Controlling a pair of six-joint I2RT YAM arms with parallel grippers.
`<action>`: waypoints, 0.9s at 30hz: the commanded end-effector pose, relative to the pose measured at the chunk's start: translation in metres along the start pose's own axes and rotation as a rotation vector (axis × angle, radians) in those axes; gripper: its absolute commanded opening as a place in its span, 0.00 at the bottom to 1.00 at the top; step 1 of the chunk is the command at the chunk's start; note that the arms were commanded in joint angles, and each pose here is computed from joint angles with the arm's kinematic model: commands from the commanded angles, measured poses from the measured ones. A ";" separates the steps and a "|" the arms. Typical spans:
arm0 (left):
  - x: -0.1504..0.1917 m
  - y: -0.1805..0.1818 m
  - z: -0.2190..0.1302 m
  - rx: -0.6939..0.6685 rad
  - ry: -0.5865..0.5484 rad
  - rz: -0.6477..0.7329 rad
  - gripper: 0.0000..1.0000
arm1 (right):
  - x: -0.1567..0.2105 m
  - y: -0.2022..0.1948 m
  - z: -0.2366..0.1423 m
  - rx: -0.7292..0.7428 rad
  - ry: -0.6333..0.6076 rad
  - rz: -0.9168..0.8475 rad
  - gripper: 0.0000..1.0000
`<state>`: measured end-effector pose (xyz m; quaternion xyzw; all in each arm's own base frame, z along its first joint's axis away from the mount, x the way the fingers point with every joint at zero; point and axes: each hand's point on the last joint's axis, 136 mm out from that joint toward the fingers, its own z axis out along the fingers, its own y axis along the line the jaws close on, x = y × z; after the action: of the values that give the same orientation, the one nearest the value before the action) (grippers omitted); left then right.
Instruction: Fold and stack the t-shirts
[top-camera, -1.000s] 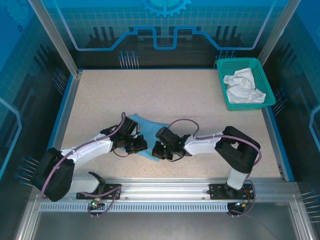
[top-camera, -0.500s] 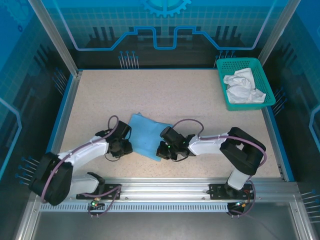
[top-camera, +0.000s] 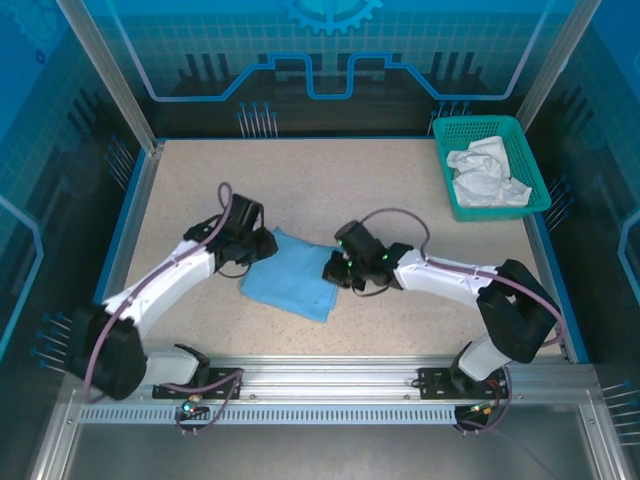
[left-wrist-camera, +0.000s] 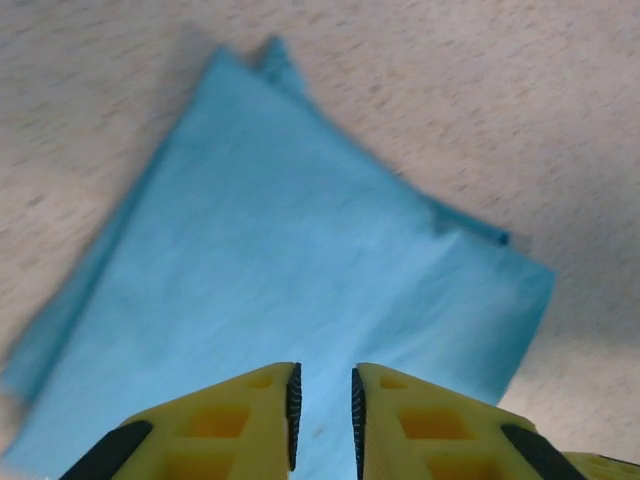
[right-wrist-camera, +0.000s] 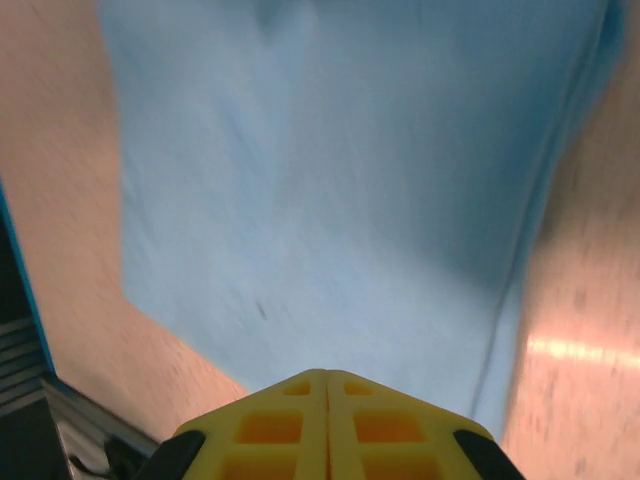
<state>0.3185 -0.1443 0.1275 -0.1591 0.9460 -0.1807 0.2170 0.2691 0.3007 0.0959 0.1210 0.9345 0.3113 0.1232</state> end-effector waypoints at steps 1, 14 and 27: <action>-0.010 -0.024 0.039 0.067 0.077 0.063 0.20 | -0.025 -0.009 0.008 0.046 0.017 -0.007 0.07; -0.046 0.069 0.112 -0.227 0.165 -0.074 0.37 | -0.044 -0.070 0.065 0.103 0.134 0.123 0.05; -0.052 -0.029 0.019 -0.078 0.002 0.146 0.89 | -0.073 -0.012 -0.046 -0.064 -0.061 -0.104 0.38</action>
<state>0.3976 -0.1213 0.1008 -0.1665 0.9594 -0.1218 0.1924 0.3278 0.2660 0.0984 0.0975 0.9307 0.3320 0.1186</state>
